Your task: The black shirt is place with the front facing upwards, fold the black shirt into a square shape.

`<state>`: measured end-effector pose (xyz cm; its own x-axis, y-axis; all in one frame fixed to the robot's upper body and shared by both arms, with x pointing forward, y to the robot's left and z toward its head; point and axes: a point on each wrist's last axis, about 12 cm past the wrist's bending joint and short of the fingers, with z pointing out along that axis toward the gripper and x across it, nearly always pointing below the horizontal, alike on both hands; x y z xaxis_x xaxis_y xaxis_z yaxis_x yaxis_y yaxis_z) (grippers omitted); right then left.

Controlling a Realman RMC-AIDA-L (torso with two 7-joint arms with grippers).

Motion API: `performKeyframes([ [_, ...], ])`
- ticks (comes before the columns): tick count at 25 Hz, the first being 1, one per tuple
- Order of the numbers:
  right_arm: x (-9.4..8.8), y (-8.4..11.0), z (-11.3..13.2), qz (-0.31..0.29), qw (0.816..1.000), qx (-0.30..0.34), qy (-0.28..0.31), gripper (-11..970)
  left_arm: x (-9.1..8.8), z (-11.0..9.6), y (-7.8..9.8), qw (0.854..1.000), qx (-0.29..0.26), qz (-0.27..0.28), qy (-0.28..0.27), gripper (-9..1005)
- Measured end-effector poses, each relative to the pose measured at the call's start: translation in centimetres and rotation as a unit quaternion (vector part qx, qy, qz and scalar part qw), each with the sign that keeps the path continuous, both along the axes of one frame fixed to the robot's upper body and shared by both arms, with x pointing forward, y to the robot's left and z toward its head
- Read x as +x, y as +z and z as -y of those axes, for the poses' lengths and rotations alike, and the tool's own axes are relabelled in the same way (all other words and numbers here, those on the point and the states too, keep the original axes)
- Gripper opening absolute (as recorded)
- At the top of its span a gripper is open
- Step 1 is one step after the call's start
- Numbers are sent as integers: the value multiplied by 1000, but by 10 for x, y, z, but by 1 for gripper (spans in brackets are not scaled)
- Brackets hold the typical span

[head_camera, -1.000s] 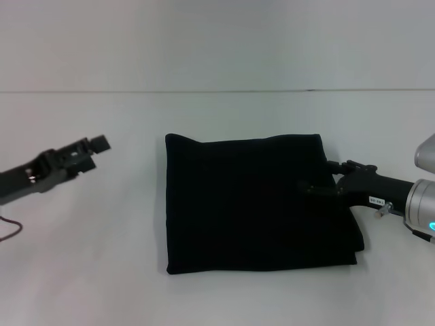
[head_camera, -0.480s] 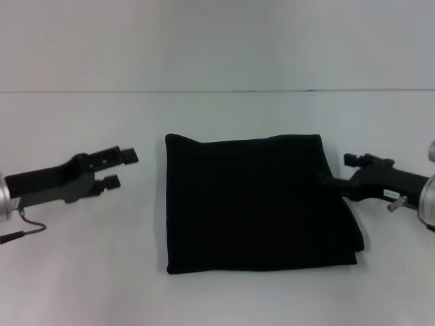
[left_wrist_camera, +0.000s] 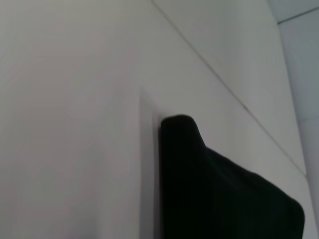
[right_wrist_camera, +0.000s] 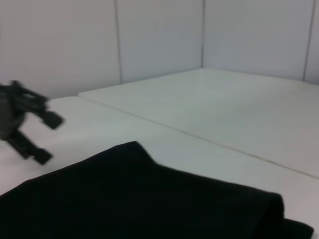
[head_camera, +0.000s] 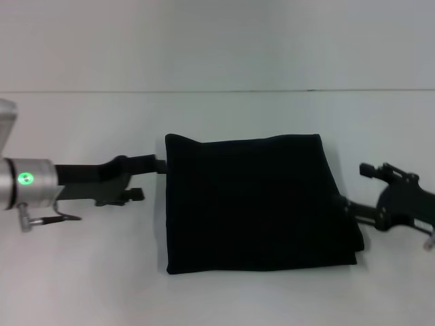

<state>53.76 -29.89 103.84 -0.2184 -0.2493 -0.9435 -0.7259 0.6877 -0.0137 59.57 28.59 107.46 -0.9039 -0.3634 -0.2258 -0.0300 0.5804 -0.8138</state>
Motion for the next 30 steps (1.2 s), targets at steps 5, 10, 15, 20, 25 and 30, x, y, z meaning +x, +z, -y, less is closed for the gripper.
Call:
performKeyframes([
  [5, -17, -7, 6, 0, 1000, 9, 2, 910, 4, 17, -4, 1000, 8, -10, -13, 872],
  [10, -25, -10, 9, -6, 1000, 14, 1, 910, 5, 19, -9, 1000, 24, -11, -2, 870],
  [15, -26, -11, 9, -6, 1000, 14, 2, 910, 5, 28, -10, 1000, 22, -12, -9, 868],
  [20, -27, -10, 9, -6, 1000, 16, 5, 910, 6, 41, -9, 999, 20, -12, -29, 866],
  [25, -27, -10, 8, -6, 1000, 17, 6, 910, 9, 48, -7, 998, 34, 2, -45, 864],
  [30, -26, -9, 7, -6, 1000, 20, 8, 909, 12, 47, -6, 997, 54, 28, -50, 861],
])
